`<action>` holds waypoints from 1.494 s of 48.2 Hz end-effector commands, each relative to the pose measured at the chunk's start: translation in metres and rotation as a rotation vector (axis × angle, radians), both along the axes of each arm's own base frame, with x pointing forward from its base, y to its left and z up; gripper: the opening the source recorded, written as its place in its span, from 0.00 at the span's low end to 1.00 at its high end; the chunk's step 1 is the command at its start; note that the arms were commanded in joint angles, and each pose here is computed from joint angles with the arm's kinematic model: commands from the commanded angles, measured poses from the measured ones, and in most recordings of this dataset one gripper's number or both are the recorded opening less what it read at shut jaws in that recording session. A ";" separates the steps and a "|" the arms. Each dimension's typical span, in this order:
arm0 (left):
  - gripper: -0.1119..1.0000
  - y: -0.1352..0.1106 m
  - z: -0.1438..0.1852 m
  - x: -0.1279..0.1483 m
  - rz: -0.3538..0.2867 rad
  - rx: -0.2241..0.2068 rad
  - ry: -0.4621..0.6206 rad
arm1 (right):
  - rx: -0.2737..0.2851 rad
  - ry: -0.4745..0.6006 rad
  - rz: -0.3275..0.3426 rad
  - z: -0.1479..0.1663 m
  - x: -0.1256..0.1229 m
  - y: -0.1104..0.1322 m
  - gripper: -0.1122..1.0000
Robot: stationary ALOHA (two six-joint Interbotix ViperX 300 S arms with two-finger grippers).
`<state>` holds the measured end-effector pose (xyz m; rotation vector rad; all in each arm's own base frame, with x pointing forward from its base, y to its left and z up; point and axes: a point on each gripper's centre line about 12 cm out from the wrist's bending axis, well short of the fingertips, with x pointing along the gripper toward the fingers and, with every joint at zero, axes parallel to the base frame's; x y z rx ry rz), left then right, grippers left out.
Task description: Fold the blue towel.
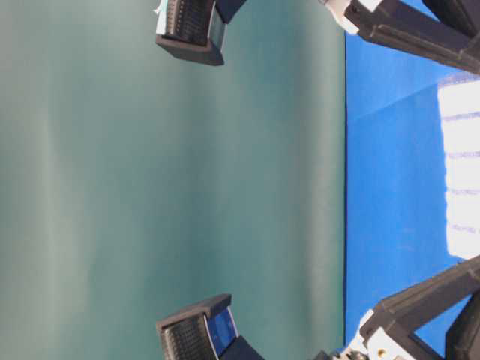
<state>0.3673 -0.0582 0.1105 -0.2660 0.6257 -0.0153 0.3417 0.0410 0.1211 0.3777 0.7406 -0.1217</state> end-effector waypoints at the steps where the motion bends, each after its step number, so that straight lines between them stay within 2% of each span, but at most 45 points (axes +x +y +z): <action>1: 0.20 -0.003 0.010 0.006 -0.001 -0.009 -0.033 | 0.005 -0.032 0.005 0.009 0.005 0.004 0.28; 3: 0.29 -0.003 0.010 0.006 0.000 -0.012 -0.034 | 0.004 -0.035 0.007 0.009 0.006 0.005 0.30; 5: 0.38 -0.003 0.010 0.005 -0.001 -0.011 -0.034 | 0.004 -0.038 0.012 0.010 0.006 0.007 0.38; 12: 0.76 -0.002 0.014 0.002 -0.004 -0.009 -0.031 | 0.005 -0.044 0.031 0.013 0.006 0.013 0.79; 14: 0.82 -0.002 0.017 0.000 -0.006 -0.006 -0.027 | 0.007 -0.050 0.033 0.015 0.005 0.014 0.88; 17: 0.83 -0.001 0.023 -0.004 -0.011 -0.004 -0.020 | 0.008 -0.061 0.034 0.019 0.004 0.014 0.97; 25: 0.79 0.001 0.043 -0.016 -0.021 -0.007 -0.009 | 0.005 -0.121 0.046 0.041 -0.004 0.012 0.93; 36: 0.79 0.003 0.079 -0.038 -0.037 -0.011 -0.071 | -0.047 -0.230 0.076 0.074 -0.027 0.001 0.94; 43: 0.79 0.006 0.099 -0.058 -0.060 0.016 -0.138 | -0.081 -0.302 0.070 0.095 -0.049 -0.012 0.94; 55: 0.79 0.015 0.115 -0.097 -0.080 0.061 -0.240 | -0.129 -0.396 0.060 0.117 -0.090 -0.030 0.94; 65: 0.78 0.025 0.123 -0.128 -0.071 0.078 -0.315 | -0.164 -0.413 0.049 0.117 -0.120 -0.043 0.93; 72: 0.78 0.029 0.123 -0.149 -0.086 0.121 -0.369 | -0.193 -0.431 0.035 0.111 -0.139 -0.049 0.93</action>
